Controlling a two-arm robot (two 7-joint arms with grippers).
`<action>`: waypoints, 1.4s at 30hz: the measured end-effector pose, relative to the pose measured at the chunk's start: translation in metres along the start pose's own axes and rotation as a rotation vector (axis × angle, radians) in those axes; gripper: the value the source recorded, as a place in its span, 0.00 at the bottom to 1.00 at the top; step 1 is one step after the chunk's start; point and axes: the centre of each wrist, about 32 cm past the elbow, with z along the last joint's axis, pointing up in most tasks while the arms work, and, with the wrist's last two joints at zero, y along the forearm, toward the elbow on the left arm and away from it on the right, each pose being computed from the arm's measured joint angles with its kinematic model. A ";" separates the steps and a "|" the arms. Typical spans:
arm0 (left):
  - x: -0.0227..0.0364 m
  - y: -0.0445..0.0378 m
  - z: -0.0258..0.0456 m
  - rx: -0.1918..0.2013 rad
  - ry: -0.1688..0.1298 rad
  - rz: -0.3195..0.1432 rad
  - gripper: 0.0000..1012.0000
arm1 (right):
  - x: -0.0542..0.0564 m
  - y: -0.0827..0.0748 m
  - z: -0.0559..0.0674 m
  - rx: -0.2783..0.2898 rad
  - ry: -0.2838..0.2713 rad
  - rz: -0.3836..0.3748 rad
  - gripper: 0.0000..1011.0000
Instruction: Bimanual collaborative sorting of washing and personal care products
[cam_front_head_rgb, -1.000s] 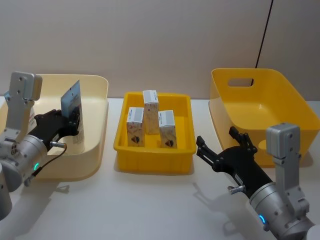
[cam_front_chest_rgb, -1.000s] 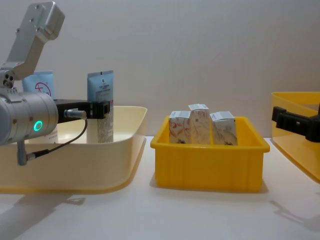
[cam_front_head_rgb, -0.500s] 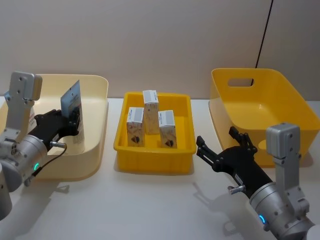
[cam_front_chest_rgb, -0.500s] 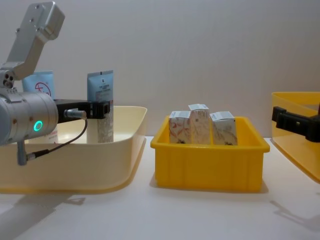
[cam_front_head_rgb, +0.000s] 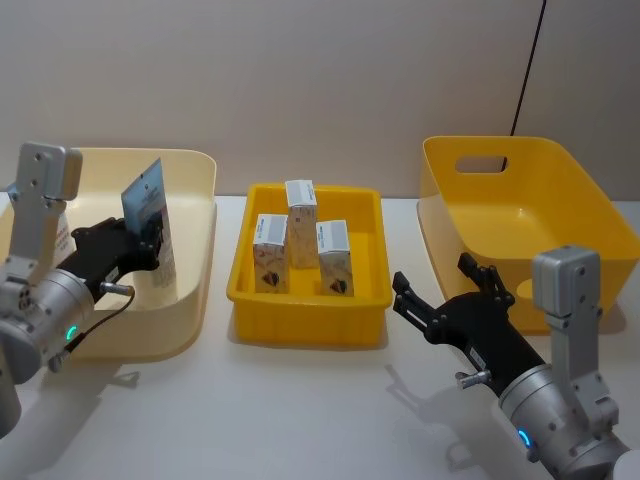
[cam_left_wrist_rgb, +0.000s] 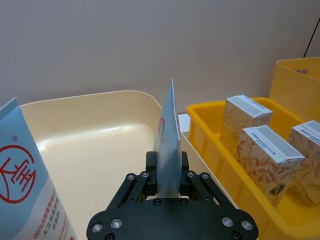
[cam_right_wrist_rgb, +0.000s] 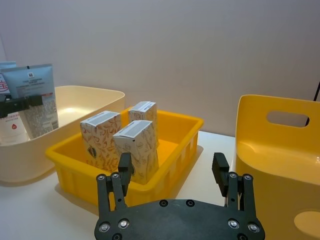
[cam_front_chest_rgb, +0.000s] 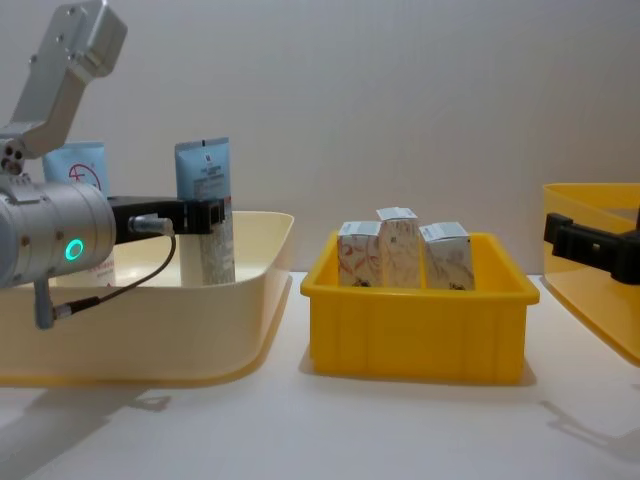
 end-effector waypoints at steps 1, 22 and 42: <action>0.0008 0.0003 0.0004 -0.006 0.003 -0.004 0.24 | 0.000 0.000 0.000 0.000 0.000 0.000 0.99; 0.0153 0.0100 0.0341 -0.156 0.005 -0.114 0.24 | 0.000 0.000 0.000 0.000 0.000 0.000 0.99; 0.0259 0.0243 0.0730 -0.318 -0.005 -0.380 0.24 | 0.000 0.000 0.000 0.000 0.000 0.000 0.99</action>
